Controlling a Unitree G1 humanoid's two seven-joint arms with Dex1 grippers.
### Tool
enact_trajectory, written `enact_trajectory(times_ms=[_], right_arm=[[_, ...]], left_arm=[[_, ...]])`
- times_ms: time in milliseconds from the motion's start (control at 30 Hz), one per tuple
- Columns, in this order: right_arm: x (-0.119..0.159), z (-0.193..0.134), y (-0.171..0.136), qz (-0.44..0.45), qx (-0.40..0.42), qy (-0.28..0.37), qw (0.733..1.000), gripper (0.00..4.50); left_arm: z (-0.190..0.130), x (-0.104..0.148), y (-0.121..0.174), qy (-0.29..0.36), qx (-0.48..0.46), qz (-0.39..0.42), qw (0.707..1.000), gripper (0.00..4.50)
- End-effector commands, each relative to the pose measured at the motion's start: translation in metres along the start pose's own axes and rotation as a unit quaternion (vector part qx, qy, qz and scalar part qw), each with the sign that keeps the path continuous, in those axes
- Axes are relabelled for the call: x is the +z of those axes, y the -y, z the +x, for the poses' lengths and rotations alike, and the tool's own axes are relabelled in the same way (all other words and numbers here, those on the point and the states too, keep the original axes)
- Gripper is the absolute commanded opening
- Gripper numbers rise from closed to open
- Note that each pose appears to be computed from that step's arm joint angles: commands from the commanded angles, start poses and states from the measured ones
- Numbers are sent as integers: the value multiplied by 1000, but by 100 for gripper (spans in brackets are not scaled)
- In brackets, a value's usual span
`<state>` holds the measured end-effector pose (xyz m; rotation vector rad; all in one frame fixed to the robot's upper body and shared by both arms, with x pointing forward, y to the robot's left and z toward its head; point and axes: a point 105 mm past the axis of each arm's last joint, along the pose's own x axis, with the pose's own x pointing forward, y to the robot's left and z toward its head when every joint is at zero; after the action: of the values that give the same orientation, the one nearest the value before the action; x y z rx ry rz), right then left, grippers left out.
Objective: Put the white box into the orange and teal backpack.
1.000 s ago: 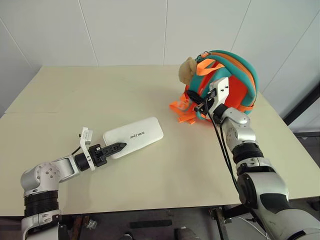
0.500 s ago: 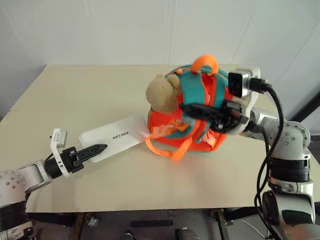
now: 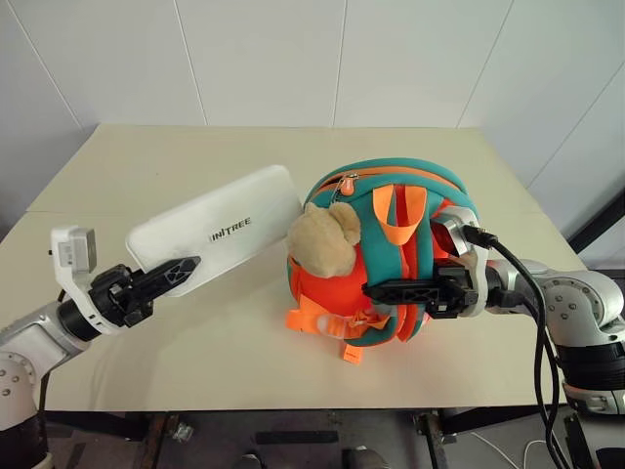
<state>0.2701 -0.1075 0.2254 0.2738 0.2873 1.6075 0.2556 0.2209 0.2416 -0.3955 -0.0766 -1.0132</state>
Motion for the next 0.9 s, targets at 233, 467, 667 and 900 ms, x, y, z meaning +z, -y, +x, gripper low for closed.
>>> enact_trajectory(times_ms=[233, 467, 667, 900], right_arm=[[2, 4, 2, -30, 13, -6, 999, 3], [1, 10, 1, -32, 18, -4, 999, 3], [0, 12, -1, -39, 18, -7, 999, 3], [5, 7, -2, -60, 4, -14, 998, 3]], left_arm=[[9, 4, 27, -70, -96, 67, 991, 133], [22, -6, 0, -158, -100, 171, 967, 133], [62, -7, -14, -207, -87, 166, 960, 133], [121, -34, 4, -295, -155, 171, 927, 133]])
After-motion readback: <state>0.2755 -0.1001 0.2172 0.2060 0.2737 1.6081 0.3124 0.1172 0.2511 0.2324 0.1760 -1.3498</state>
